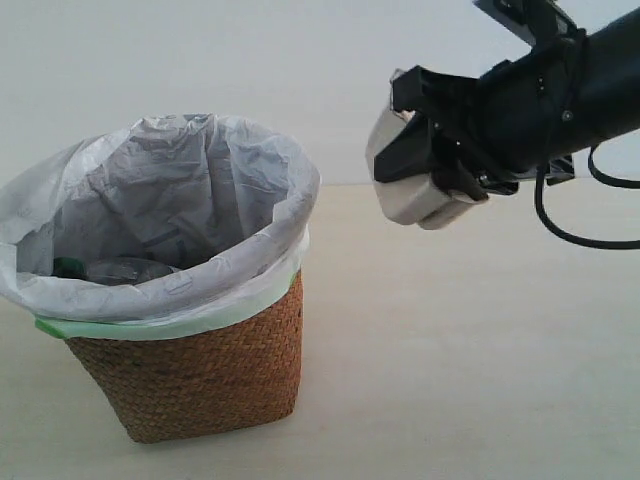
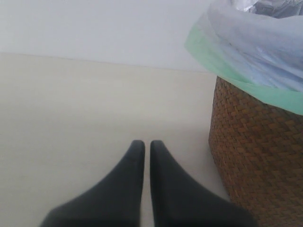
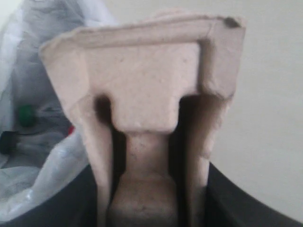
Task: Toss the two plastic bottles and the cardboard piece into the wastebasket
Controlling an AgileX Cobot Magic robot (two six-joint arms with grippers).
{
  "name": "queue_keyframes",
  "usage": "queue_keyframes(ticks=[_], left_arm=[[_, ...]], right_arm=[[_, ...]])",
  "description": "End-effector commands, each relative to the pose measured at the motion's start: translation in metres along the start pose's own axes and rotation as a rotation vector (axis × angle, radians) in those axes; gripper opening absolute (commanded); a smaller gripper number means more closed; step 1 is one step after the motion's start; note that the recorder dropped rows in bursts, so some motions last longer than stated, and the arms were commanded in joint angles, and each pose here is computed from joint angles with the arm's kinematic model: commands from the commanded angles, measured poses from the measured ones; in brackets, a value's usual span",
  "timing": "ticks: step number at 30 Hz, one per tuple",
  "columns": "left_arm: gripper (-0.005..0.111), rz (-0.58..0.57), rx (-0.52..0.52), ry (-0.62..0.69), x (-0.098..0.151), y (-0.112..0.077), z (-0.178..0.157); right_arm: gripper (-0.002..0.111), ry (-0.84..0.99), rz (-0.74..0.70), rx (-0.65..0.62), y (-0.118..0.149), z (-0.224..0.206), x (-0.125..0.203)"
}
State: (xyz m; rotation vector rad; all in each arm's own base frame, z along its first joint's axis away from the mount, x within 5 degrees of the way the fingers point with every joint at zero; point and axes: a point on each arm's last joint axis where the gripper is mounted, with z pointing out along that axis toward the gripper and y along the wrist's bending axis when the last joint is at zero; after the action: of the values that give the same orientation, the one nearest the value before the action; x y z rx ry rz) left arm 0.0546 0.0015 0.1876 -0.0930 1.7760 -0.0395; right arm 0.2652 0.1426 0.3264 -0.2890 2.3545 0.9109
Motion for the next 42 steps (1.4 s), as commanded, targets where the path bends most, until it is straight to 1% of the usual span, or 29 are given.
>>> queue_keyframes(ticks=[1, 2, 5, 9, 11, 13, 15, 17, 18, 19, 20, 22, 23, 24, 25, 26, 27, 28, 29, 30, 31, 32, 34, 37, 42], left_arm=[[0.004, 0.001, 0.007, 0.001, 0.001, 0.000, 0.000], [0.004, 0.001, 0.007, 0.001, 0.001, 0.000, 0.000], [0.004, 0.001, 0.007, 0.001, 0.001, 0.000, 0.000], [0.004, 0.001, 0.007, 0.001, 0.001, 0.000, 0.000], [0.004, 0.001, 0.007, 0.001, 0.001, 0.000, 0.000], [0.004, 0.001, 0.007, 0.001, 0.001, 0.000, 0.000], [0.004, 0.001, 0.007, 0.001, 0.001, 0.000, 0.000], [0.004, 0.001, 0.007, 0.001, 0.001, 0.000, 0.000], [0.004, 0.001, 0.007, 0.001, 0.001, 0.000, 0.000], [0.004, 0.001, 0.007, 0.001, 0.001, 0.000, 0.000], [0.004, 0.001, 0.007, 0.001, 0.001, 0.000, 0.000], [0.004, 0.001, 0.007, 0.001, 0.001, 0.000, 0.000], [0.004, 0.001, 0.007, 0.001, 0.001, 0.000, 0.000], [0.004, 0.001, 0.007, 0.001, 0.001, 0.000, 0.000], [0.004, 0.001, 0.007, 0.001, 0.001, 0.000, 0.000], [0.004, 0.001, 0.007, 0.001, 0.001, 0.000, 0.000], [0.004, 0.001, 0.007, 0.001, 0.001, 0.000, 0.000], [0.004, 0.001, 0.007, 0.001, 0.001, 0.000, 0.000], [0.004, 0.001, 0.007, 0.001, 0.001, 0.000, 0.000], [0.004, 0.001, 0.007, 0.001, 0.001, 0.000, 0.000], [0.004, 0.001, 0.007, 0.001, 0.001, 0.000, 0.000], [0.004, 0.001, 0.007, 0.001, 0.001, 0.000, 0.000], [0.004, 0.001, 0.007, 0.001, 0.001, 0.000, 0.000], [0.004, 0.001, 0.007, 0.001, 0.001, 0.000, 0.000], [0.004, 0.001, 0.007, 0.001, 0.001, 0.000, 0.000]], right_arm=[[0.016, -0.017, -0.058, 0.040, -0.003, -0.002, -0.001], [0.016, -0.010, -0.033, 0.096, -0.008, -0.003, 0.000], [0.016, 0.030, -0.042, 0.355, -0.031, -0.008, 0.003], [0.016, 0.076, -0.051, 0.808, -0.066, -0.031, 0.005], [0.016, 0.096, -0.065, 1.005, -0.077, -0.045, 0.005], [0.016, 0.115, -0.080, 1.125, -0.082, -0.054, 0.005], [0.016, 0.122, -0.087, 1.158, -0.083, -0.057, 0.005], [0.016, 0.113, -0.083, 1.139, -0.082, -0.056, 0.005], [0.016, 0.103, -0.073, 1.106, -0.081, -0.052, 0.005], [0.016, 0.094, -0.076, 1.044, -0.079, -0.047, 0.004], [0.016, 0.074, -0.080, 0.951, -0.074, -0.040, 0.003], [0.017, -0.002, -0.089, 0.692, -0.056, -0.024, -0.004], [0.019, -0.042, -0.075, 0.559, -0.043, -0.020, -0.011], [0.025, -0.077, -0.068, 0.372, -0.023, -0.018, -0.019], [0.033, -0.115, -0.061, 0.166, 0.001, -0.019, -0.029], [0.043, -0.154, -0.062, -0.036, 0.025, -0.025, -0.037], [0.054, -0.193, -0.045, -0.197, 0.043, -0.031, -0.044], [0.069, -0.251, -0.019, -0.366, 0.062, -0.039, -0.051], [0.078, -0.299, -0.002, -0.474, 0.078, -0.045, -0.057], [0.080, -0.325, 0.010, -0.533, 0.088, -0.051, -0.061], [0.079, -0.333, 0.004, -0.564, 0.096, -0.055, -0.064], [0.079, -0.337, -0.020, -0.567, 0.101, -0.058, -0.068], [0.079, -0.331, -0.032, -0.550, 0.103, -0.060, -0.071], [0.078, -0.318, -0.031, -0.429, 0.092, -0.055, -0.071], [0.078, -0.253, -0.027, -0.128, 0.059, -0.050, -0.069]])
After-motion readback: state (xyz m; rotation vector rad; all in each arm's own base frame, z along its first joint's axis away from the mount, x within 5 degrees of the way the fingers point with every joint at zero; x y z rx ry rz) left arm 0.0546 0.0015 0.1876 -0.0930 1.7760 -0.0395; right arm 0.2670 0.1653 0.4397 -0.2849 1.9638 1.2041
